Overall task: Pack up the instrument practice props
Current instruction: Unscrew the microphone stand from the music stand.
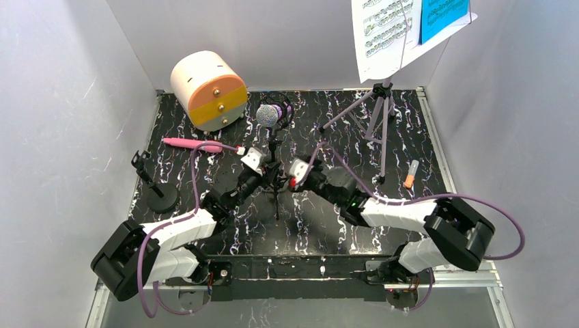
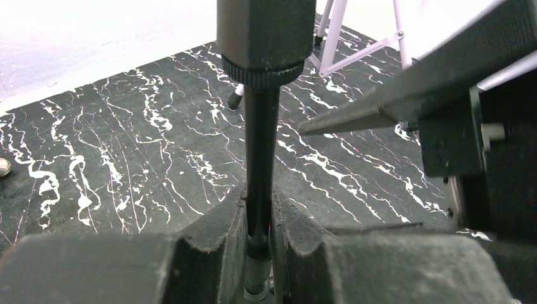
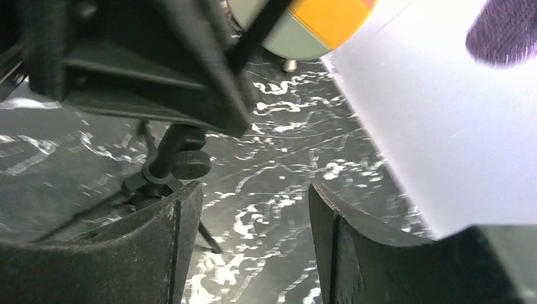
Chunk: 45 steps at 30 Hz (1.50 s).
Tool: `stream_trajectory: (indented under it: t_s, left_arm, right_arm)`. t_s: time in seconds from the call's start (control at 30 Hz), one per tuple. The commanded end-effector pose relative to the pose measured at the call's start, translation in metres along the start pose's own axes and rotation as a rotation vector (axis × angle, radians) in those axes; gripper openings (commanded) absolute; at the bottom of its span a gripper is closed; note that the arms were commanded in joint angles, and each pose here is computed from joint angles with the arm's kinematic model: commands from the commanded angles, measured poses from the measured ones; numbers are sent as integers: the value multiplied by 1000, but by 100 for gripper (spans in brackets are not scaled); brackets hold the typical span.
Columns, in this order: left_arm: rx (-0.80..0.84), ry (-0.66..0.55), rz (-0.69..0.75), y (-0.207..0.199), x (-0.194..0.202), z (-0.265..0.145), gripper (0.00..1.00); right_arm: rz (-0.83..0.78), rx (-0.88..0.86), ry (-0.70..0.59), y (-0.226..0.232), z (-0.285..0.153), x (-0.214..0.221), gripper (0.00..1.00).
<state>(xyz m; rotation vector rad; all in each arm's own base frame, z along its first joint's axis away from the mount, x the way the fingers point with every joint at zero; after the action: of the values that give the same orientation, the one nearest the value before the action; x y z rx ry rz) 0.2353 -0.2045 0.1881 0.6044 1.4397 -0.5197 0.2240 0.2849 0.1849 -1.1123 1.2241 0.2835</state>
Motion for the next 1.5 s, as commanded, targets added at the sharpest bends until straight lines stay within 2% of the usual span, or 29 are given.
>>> stream_trajectory:
  t_s: [0.0, 0.27, 0.43, 0.57, 1.0, 1.2, 1.47]
  left_arm:
    - [34, 10, -8, -6, 3, -5, 0]
    - [36, 3, -7, -6, 1, -6, 0]
    - [41, 3, -9, -7, 1, -6, 0]
    - [39, 1, -7, -7, 1, -6, 0]
    - [42, 3, -9, -7, 1, -5, 0]
    - [40, 1, -7, -7, 1, -6, 0]
    - [41, 6, -6, -7, 2, -4, 0]
  right_arm:
    - [522, -139, -74, -1, -11, -9, 70]
    - [1036, -292, -111, -14, -11, -12, 69]
    - [1244, -379, -157, -17, -6, -14, 66]
    - [1370, -430, -122, -15, 4, -9, 64]
    - [1513, -543, -72, -7, 20, -3, 56]
    - [1521, -570, -53, -4, 23, -1, 44]
    - [1473, -576, -21, -5, 26, 0, 18]
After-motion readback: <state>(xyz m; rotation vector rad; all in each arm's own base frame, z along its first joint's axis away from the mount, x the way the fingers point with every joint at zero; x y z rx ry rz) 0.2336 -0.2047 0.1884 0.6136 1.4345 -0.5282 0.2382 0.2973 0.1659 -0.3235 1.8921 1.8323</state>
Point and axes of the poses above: each gripper's point midway between its finger pads, its own z axis out along the fingers, its own y axis along the line the jaws close on, x = y × z, the point moved 7 cm from there along -z, back along the fingers, and after that the axes turned 6 degrees about z, right-handed, at the moved point
